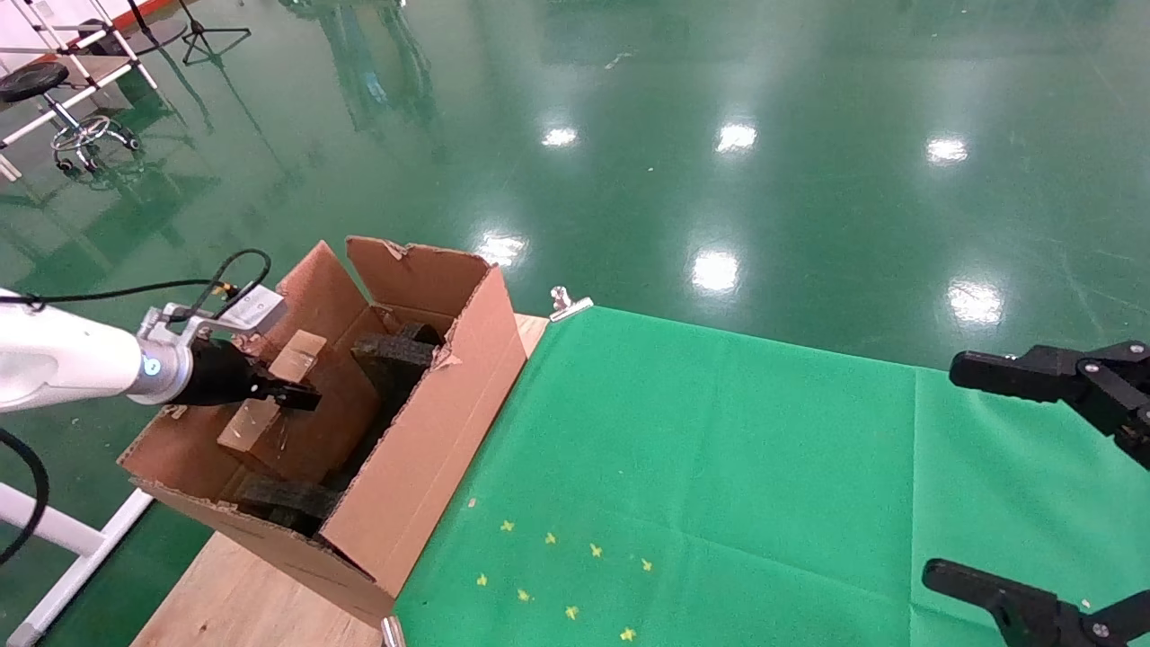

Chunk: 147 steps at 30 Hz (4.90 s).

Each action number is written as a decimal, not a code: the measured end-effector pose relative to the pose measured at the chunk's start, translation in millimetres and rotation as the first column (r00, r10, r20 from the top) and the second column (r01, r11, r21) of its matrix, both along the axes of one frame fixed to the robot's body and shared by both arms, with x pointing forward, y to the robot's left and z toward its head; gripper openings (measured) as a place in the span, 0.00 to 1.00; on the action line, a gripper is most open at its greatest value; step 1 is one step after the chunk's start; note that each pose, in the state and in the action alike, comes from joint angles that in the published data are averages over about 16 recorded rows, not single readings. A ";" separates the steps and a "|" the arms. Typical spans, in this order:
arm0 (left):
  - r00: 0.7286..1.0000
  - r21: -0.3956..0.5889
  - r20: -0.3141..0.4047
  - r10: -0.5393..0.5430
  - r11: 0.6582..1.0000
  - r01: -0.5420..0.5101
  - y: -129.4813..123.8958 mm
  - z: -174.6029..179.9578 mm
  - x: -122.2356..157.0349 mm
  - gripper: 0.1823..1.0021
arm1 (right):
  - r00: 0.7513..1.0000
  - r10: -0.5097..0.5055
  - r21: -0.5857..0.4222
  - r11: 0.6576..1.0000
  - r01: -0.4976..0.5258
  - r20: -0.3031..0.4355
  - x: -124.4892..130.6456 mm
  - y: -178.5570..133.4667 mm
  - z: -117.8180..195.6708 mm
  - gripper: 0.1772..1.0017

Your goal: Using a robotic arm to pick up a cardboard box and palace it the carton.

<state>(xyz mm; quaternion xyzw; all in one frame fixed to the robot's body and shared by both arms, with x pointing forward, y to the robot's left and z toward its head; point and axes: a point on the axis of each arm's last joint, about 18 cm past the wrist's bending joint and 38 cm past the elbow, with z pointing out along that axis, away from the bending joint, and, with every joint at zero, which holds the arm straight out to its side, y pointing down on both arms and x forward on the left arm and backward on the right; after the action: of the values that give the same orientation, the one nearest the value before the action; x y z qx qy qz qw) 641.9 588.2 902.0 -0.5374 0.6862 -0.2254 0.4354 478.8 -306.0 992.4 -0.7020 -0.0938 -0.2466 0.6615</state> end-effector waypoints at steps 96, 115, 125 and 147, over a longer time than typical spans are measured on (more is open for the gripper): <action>0.397 0.160 0.435 -0.808 0.504 0.849 -202.0 121.4 -73.4 1.00 | 1.000 -0.001 0.001 1.000 0.001 0.000 0.2 -0.3 0.1 1.00; 0.060 0.166 0.473 -0.879 0.156 0.974 -272.2 97.3 -142.1 1.00 | 1.000 -0.001 0.001 1.000 0.001 0.000 0.2 -0.3 0.1 1.00; -0.056 0.161 0.487 -0.872 0.026 0.987 -290.9 88.9 -171.5 1.00 | 1.000 -0.001 0.001 1.000 0.001 0.000 0.2 -0.4 0.1 1.00; -0.045 0.161 0.486 -0.873 0.038 0.986 -289.2 89.6 -168.7 1.00 | 1.000 -0.002 0.002 1.000 0.002 0.000 0.3 -0.4 0.1 1.00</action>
<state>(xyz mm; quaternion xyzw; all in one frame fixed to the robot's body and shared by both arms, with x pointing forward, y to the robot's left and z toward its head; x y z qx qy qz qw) 473.2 299.0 991.6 0.1042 0.7037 -0.6603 0.2406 479.0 -306.4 992.5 -0.7016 -0.0929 -0.2471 0.6618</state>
